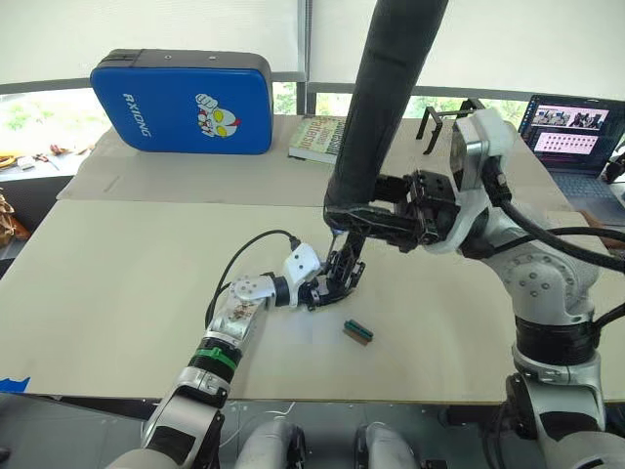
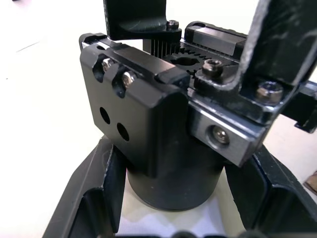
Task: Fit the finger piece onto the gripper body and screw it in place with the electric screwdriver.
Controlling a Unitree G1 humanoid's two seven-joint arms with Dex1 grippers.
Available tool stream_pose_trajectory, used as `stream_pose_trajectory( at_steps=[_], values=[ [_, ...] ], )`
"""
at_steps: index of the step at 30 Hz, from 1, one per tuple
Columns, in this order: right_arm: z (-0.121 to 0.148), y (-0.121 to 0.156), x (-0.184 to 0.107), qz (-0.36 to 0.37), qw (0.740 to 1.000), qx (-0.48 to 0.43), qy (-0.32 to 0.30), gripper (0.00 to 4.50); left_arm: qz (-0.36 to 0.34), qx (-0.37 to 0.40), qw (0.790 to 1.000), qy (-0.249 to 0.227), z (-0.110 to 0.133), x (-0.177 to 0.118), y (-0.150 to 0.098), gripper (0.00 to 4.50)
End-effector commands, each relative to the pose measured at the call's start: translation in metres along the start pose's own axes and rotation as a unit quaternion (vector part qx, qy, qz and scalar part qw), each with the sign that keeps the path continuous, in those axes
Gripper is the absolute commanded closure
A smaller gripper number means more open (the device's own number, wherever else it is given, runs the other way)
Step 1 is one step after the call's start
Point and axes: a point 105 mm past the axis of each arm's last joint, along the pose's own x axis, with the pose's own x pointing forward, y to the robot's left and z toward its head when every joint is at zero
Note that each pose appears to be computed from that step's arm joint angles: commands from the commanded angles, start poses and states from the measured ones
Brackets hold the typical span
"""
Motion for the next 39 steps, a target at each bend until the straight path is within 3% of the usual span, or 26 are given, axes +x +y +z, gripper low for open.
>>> stream_pose_trajectory(
  at_steps=[1, 6, 8, 10, 12, 15, 20, 22, 24, 27, 29, 32, 34, 39],
  values=[
    [0.021, 0.016, -0.019, 0.016, 0.999, 0.039, -0.003, 2.58, -0.006, 0.015, 1.0, 0.007, 0.005, -0.017, 0.001, 0.0],
    [0.006, 0.011, -0.067, -0.076, 0.982, 0.142, 0.096, 2.58, -0.056, 0.027, 0.997, 0.049, 0.011, -0.076, -0.015, 0.0],
    [-0.015, 0.006, -0.095, -0.138, 0.955, 0.201, 0.167, 2.58, -0.076, 0.032, 0.995, 0.062, 0.02, -0.101, -0.026, 0.0],
    [-0.04, -0.002, -0.128, -0.213, 0.908, 0.287, 0.219, 2.58, -0.088, 0.036, 0.993, 0.077, 0.029, -0.122, -0.034, 0.0],
    [-0.064, -0.006, -0.156, -0.272, 0.86, 0.346, 0.258, 2.58, -0.09, 0.041, 0.991, 0.087, 0.035, -0.133, -0.037, 0.0],
    [-0.093, -0.012, -0.183, -0.324, 0.816, 0.372, 0.303, 2.58, -0.077, 0.049, 0.991, 0.093, 0.041, -0.138, -0.034, 0.0],
    [-0.143, -0.013, -0.212, -0.362, 0.755, 0.394, 0.379, 2.58, -0.045, 0.053, 0.993, 0.098, 0.042, -0.14, -0.022, 0.0],
    [-0.151, -0.015, -0.22, -0.372, 0.744, 0.389, 0.395, 2.58, -0.037, 0.051, 0.993, 0.102, 0.041, -0.142, -0.019, 0.0],
    [-0.138, -0.019, -0.22, -0.372, 0.75, 0.398, 0.377, 1.53, -0.027, 0.052, 0.992, 0.116, 0.042, -0.152, -0.014, 0.0],
    [-0.11, -0.023, -0.225, -0.357, 0.779, 0.354, 0.375, 0.5, -0.018, 0.042, 0.99, 0.136, 0.042, -0.172, -0.01, 0.0],
    [-0.083, -0.026, -0.23, -0.335, 0.815, 0.298, 0.368, 0.07, -0.021, 0.007, 0.988, 0.154, 0.041, -0.193, -0.012, 0.0],
    [-0.041, -0.033, -0.237, -0.308, 0.863, 0.202, 0.345, 0.07, -0.016, -0.057, 0.983, 0.173, 0.042, -0.228, -0.014, 0.0],
    [-0.016, -0.029, -0.248, -0.276, 0.883, 0.118, 0.362, 0.07, 0.017, -0.085, 0.979, 0.186, 0.046, -0.257, -0.006, 0.0],
    [-0.011, -0.012, -0.276, -0.222, 0.884, 0.051, 0.408, 0.07, 0.06, -0.089, 0.975, 0.196, 0.057, -0.291, 0.007, 0.0]
  ],
)
